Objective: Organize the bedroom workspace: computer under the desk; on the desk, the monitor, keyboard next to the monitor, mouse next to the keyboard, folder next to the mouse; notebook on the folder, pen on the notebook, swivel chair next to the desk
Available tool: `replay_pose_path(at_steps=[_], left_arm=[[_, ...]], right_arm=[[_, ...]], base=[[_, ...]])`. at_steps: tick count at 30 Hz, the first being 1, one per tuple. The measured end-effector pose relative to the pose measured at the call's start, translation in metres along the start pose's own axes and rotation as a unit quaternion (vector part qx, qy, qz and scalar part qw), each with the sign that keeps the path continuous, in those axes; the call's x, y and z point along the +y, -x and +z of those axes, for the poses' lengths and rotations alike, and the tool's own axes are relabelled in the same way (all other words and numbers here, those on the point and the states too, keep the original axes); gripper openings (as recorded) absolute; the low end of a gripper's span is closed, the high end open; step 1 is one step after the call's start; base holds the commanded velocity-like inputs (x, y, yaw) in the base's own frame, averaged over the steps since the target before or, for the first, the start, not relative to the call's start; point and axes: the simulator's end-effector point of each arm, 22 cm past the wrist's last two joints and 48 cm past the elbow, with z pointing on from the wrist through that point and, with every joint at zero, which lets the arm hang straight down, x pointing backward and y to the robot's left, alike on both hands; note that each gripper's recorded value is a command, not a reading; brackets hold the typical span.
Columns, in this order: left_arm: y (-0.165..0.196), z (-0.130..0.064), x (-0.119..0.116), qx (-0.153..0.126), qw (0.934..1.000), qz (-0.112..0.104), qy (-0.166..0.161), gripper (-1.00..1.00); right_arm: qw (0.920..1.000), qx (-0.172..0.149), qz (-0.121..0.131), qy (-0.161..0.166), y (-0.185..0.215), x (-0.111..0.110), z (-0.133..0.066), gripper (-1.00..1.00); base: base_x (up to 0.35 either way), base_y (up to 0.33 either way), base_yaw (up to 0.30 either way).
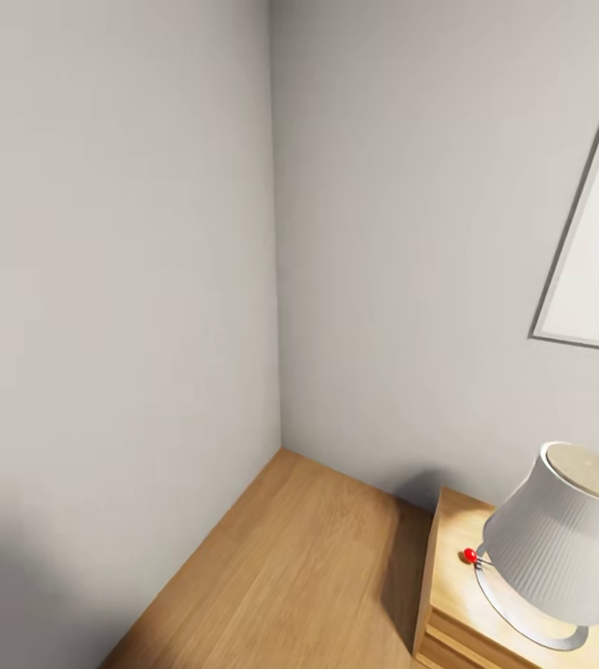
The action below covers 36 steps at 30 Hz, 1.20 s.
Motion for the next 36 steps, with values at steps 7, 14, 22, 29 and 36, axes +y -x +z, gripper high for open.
replay_pose_path(at_steps=[7, 14, 22, 29, 36], left_arm=[[0.102, -0.021, 0.005, -0.106, 0.9943, -0.001, 0.005, 1.0], [0.144, -0.042, 0.018, -0.152, 0.9883, -0.016, 0.011, 1.0], [0.153, -0.06, 0.037, -0.222, 0.9744, -0.025, 0.024, 1.0], [0.154, -0.071, 0.043, -0.25, 0.9673, -0.029, 0.031, 1.0], [0.156, -0.073, 0.044, -0.259, 0.965, -0.031, 0.032, 1.0]], right_arm=[[0.981, -0.193, 0.007, 0.014, 0.13, 0.023, -0.027, 1.0], [0.9481, -0.318, 0.008, 0.014, 0.23, 0.023, -0.07, 1.0], [0.9509, -0.309, 0.006, 0.014, 0.211, 0.024, -0.074, 1.0], [0.9332, -0.359, -0.003, 0.017, 0.222, 0.026, -0.094, 1.0], [0.928, -0.372, -0.006, 0.018, 0.226, 0.027, -0.099, 1.0]], base=[[0.0, 0.0, 0.0], [0.0, 0.0, 0.036], [0.0, 0.0, 0.011], [0.0, 0.0, -0.128], [0.0, 0.0, -0.163]])
